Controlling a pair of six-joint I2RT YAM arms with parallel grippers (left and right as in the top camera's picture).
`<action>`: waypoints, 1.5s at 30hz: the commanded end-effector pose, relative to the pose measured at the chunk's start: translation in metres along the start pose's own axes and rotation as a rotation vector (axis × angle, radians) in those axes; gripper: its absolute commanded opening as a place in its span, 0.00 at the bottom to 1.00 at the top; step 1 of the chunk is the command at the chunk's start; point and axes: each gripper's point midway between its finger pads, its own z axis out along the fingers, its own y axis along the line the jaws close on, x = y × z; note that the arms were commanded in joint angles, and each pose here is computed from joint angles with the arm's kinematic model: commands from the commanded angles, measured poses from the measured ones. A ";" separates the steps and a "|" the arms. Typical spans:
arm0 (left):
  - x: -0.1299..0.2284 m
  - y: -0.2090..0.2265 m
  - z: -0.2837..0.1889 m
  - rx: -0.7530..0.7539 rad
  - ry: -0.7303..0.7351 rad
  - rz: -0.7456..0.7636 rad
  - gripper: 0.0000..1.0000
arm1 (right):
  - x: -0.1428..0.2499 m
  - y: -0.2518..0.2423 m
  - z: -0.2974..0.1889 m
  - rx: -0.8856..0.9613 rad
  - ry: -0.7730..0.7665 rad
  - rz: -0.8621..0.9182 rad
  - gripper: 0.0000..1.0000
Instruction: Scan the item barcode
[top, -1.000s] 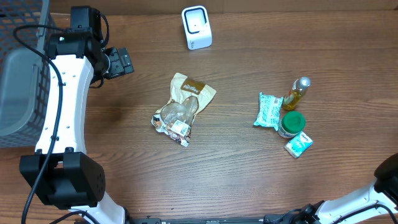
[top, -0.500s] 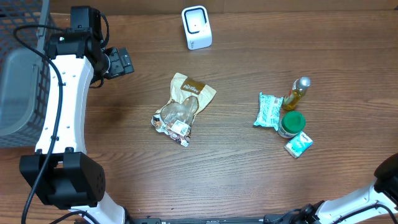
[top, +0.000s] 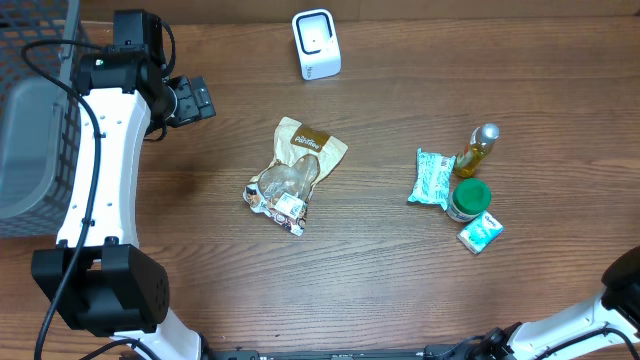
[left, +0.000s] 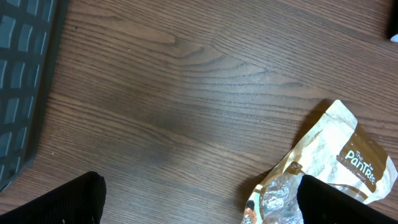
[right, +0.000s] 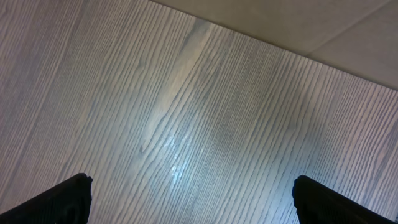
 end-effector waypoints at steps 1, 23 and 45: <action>0.001 0.000 0.001 -0.009 0.003 0.004 1.00 | -0.005 -0.001 -0.009 -0.002 -0.028 0.003 1.00; 0.001 0.000 0.001 -0.009 0.004 0.004 1.00 | 0.001 0.031 -0.012 -0.184 0.016 0.046 1.00; 0.001 0.000 0.001 -0.009 0.003 0.004 1.00 | 0.218 0.199 -0.106 -0.632 0.603 -0.464 1.00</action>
